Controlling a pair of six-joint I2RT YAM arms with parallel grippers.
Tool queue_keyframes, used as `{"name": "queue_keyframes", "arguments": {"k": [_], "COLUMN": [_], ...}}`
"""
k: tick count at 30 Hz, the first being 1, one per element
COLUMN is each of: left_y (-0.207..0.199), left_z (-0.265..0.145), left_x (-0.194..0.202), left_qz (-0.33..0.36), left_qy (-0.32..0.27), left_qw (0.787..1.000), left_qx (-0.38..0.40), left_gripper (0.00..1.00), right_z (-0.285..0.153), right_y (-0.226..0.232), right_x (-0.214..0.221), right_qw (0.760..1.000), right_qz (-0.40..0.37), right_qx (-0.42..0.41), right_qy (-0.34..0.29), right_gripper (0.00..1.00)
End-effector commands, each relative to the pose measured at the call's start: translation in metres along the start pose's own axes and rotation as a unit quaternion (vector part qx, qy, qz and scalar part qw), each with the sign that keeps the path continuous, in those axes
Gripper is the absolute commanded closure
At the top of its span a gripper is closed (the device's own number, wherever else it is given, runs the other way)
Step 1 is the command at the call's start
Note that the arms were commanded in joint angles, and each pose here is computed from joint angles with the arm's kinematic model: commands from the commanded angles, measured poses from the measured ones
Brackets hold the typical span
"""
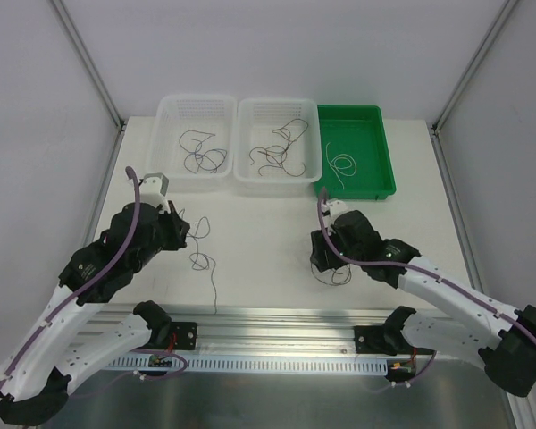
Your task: Untangle the cables
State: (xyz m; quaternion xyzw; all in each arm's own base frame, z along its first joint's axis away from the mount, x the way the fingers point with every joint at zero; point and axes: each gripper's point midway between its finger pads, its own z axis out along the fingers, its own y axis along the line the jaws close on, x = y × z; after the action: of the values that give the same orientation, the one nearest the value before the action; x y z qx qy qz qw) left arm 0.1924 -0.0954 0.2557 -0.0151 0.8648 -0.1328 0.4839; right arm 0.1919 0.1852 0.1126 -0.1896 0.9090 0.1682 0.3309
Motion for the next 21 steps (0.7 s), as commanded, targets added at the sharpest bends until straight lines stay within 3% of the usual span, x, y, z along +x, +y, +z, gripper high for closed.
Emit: {"name": "queue_keyframes", "arguments": {"k": [1,7,10,14,19,21], "left_y": [-0.033,-0.059,-0.063,-0.065,-0.076,-0.082], "left_z": [-0.012,-0.018,-0.014,-0.01,-0.001,-0.005], "left_x": [-0.016,-0.029,-0.036,-0.049,-0.075,-0.097], "left_qz": [-0.009,-0.013,-0.013,-0.005,0.012,0.018], "left_qy": [-0.001,0.002,-0.003,-0.016,-0.032,-0.054], "left_qw": [0.997,0.99,0.99,0.992,0.992,0.991], "left_qx": [0.082,0.137,0.137,0.127,0.124,0.124], "left_gripper": [1.0,1.0,1.0,1.0,1.0,1.0], "right_z": [-0.004,0.012,0.021,0.025,0.01,0.003], "right_y": [0.048,0.112,0.124,0.109,0.065,0.048], "right_x": [-0.031,-0.046,-0.044,-0.038,-0.029,-0.028], "right_qw": [0.995,0.979,0.978,0.986,0.995,0.996], "right_qz": [-0.042,-0.072,-0.078,-0.075,-0.069,-0.063], "right_qx": [-0.078,-0.18,-0.187,-0.143,-0.048,-0.01], "right_qy": [-0.052,-0.07,-0.056,-0.05,-0.049,-0.057], "right_gripper": [0.39,0.35,0.35,0.32,0.11,0.08]}}
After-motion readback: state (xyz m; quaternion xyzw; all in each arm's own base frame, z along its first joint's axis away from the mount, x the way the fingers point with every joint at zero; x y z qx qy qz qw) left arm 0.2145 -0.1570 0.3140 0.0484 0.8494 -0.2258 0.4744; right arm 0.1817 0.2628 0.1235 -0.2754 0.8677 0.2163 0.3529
